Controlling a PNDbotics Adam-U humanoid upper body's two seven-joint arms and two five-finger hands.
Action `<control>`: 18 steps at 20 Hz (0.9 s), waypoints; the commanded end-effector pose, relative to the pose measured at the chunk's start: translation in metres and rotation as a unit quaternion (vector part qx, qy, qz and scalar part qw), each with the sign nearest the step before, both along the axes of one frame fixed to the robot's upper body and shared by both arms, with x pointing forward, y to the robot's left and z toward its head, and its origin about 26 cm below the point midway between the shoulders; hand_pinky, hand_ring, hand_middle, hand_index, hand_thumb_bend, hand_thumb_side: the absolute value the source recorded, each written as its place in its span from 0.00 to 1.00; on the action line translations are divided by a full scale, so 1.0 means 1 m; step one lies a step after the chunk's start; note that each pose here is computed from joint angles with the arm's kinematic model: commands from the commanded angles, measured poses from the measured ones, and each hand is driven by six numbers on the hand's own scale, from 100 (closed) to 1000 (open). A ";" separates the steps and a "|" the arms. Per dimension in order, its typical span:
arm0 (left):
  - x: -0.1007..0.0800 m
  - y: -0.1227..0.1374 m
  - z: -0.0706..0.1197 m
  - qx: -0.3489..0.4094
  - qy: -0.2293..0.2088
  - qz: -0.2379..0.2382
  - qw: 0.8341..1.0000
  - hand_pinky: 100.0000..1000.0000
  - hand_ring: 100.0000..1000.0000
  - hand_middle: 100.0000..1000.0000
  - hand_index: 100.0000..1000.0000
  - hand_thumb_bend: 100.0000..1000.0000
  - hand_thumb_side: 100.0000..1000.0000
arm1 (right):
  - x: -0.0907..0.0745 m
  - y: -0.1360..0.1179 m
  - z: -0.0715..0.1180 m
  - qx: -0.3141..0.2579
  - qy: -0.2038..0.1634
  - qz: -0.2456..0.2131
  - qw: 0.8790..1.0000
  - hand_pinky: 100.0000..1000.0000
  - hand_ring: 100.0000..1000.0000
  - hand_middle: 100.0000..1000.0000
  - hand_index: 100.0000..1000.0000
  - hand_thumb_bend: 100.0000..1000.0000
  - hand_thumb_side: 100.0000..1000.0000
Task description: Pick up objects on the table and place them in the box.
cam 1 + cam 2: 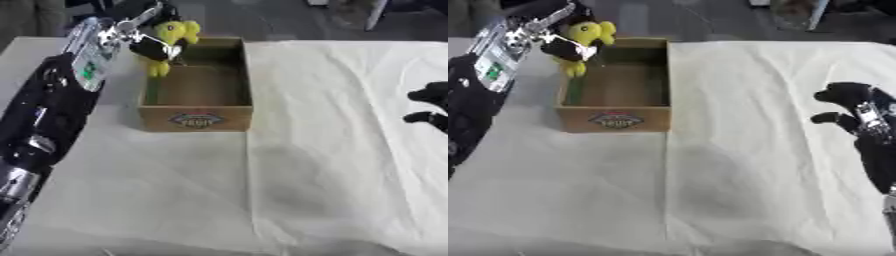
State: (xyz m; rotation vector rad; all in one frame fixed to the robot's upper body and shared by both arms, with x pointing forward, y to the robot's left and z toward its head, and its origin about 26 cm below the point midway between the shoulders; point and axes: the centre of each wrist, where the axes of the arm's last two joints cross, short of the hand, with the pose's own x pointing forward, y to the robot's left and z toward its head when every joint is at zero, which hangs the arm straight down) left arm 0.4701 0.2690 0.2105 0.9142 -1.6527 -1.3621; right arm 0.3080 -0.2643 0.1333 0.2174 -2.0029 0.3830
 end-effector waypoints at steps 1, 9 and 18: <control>0.004 -0.004 0.002 0.004 -0.028 0.009 1.000 0.55 0.34 0.23 0.56 0.00 0.15 | 0.001 0.001 0.007 -0.004 -0.013 0.005 1.000 0.59 0.78 0.61 0.70 0.00 0.61; 0.006 -0.013 -0.038 0.014 -0.034 0.025 0.999 0.56 0.40 0.31 0.63 0.00 0.14 | 0.002 0.003 0.007 -0.004 -0.012 0.008 1.000 0.59 0.78 0.61 0.70 0.00 0.62; 0.006 -0.016 -0.057 0.061 0.028 0.018 0.998 0.75 0.74 0.74 0.83 0.39 0.15 | 0.002 0.003 0.006 -0.003 -0.012 0.006 1.000 0.59 0.78 0.61 0.70 0.00 0.62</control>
